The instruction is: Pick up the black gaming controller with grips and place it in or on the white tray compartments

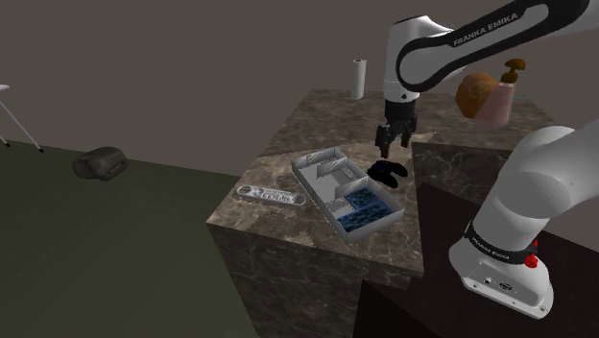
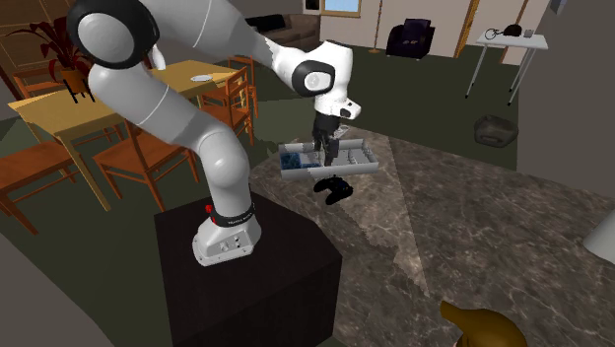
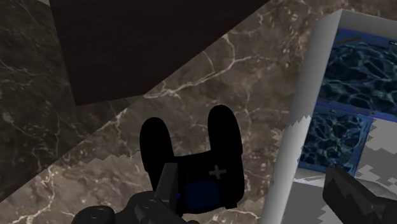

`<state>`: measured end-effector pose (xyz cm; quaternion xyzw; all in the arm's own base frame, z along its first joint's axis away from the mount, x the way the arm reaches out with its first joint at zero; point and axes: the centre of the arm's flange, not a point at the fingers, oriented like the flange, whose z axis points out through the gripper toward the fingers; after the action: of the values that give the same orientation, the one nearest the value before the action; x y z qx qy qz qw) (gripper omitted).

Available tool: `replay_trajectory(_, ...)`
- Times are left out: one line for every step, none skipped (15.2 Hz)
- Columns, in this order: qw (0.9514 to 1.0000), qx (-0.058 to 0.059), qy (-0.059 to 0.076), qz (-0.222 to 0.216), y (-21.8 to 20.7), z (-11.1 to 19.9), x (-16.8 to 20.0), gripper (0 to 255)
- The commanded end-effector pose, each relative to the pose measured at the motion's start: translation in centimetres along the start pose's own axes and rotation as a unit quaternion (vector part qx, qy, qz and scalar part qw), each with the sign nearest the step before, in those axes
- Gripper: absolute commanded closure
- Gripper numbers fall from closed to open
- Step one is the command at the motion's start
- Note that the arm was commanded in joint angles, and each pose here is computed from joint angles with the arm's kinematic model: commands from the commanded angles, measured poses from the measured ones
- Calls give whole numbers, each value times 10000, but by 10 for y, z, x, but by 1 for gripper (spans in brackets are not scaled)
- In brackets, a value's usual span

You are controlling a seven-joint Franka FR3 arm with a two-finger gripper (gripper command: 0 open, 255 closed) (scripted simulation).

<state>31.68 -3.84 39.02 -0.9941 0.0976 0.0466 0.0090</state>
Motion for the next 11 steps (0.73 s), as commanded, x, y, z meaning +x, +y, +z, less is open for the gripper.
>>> replay_trajectory(10000,6,-12,74,0,26,6,0)
replay_trajectory(9999,9,-24,109,2,39,9,0)
replay_trajectory(9999,11,-37,144,3,52,12,0)
replay_trajectory(9998,13,-49,179,4,65,14,0)
replay_trajectory(9998,14,-50,183,5,66,15,0)
replay_trajectory(9998,14,-50,183,5,71,14,0)
replay_trajectory(9998,14,-50,183,5,77,14,0)
replay_trajectory(9998,14,-50,183,5,82,14,0)
replay_trajectory(9998,14,-50,183,5,87,14,0)
replay_trajectory(9998,14,-50,183,5,92,14,0)
replay_trajectory(9998,14,-50,183,5,98,14,0)
